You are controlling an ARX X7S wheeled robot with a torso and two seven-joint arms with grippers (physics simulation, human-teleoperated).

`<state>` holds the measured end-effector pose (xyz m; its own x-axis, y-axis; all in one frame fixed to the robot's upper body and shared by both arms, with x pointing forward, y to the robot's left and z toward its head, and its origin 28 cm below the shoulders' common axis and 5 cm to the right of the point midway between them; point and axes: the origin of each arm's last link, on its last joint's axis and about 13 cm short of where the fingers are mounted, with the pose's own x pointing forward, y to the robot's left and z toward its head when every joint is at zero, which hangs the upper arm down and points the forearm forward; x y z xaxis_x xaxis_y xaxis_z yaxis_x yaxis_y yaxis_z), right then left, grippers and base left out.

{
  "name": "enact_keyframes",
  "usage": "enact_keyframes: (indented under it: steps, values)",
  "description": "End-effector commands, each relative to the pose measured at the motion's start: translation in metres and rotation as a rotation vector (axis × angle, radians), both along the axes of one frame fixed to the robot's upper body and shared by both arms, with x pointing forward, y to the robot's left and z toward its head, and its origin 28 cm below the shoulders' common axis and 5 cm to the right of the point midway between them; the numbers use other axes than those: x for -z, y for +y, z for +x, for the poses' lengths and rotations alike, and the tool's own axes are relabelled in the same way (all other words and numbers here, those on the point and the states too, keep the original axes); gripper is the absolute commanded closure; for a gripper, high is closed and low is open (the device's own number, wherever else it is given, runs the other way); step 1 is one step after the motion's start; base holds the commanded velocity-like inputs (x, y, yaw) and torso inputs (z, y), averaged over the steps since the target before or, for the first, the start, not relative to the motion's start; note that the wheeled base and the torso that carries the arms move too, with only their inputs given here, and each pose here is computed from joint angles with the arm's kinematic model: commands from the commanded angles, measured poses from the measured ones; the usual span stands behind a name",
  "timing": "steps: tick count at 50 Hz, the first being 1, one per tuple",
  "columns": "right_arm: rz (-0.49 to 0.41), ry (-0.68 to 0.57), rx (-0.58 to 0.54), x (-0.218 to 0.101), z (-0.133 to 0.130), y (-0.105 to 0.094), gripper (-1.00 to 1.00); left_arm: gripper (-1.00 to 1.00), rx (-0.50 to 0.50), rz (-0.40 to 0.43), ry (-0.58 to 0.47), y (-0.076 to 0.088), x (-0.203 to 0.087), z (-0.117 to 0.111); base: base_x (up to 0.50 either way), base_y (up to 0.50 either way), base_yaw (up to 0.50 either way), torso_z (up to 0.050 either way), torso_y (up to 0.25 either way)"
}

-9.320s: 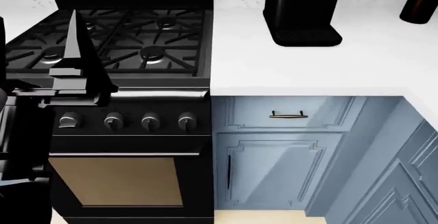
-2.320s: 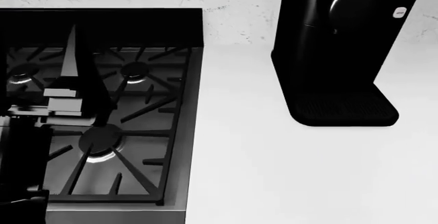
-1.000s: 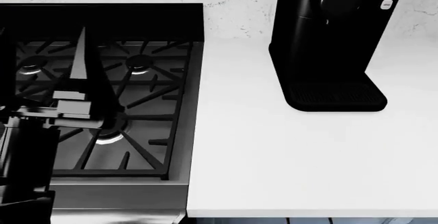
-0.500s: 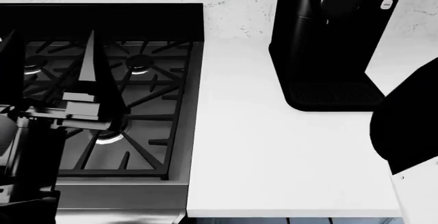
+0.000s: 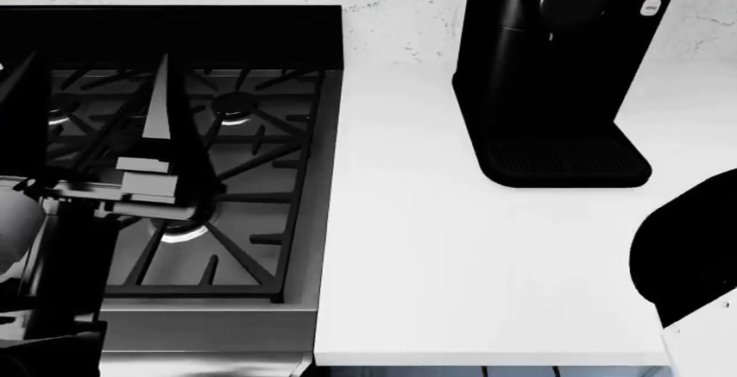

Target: Pick the mug from the cabinet, place it under the coffee machine dispenser, and press the start button.

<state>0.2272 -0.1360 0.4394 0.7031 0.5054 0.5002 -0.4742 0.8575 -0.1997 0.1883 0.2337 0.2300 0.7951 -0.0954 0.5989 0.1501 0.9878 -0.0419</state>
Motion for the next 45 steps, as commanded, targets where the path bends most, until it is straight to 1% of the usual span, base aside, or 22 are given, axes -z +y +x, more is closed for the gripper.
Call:
enact_keyframes:
  steps: [1,14,21,27,33,45]
  values:
    - [-0.033,0.013,0.059,0.012,-0.008,-0.014,1.00,-1.00,0.006,0.005,0.001,-0.002,-0.001,0.001,0.00,0.00,0.00,0.000,0.000]
    - [-0.044,0.052,0.058,0.026,-0.007,-0.018,1.00,-1.00,0.006,0.011,0.003,-0.003,0.000,0.000,0.00,0.00,0.00,0.000,0.000]
    - [-0.069,0.083,0.061,0.036,-0.009,-0.021,1.00,-1.00,0.002,0.009,0.005,-0.003,0.000,0.000,0.00,0.00,0.00,0.000,0.000]
    - [-0.058,0.110,0.058,0.048,-0.009,-0.022,1.00,-1.00,0.003,0.007,0.002,-0.003,0.000,-0.002,0.00,0.00,0.00,0.000,0.000]
    - [-0.051,0.115,0.053,0.052,-0.010,-0.022,1.00,-1.00,0.002,0.006,0.005,-0.003,0.001,-0.003,0.00,0.00,0.00,0.000,0.000]
    - [-0.061,0.168,0.038,0.072,-0.007,-0.020,1.00,-1.00,0.005,0.008,0.006,-0.004,0.001,-0.003,0.00,0.00,0.00,0.000,0.000]
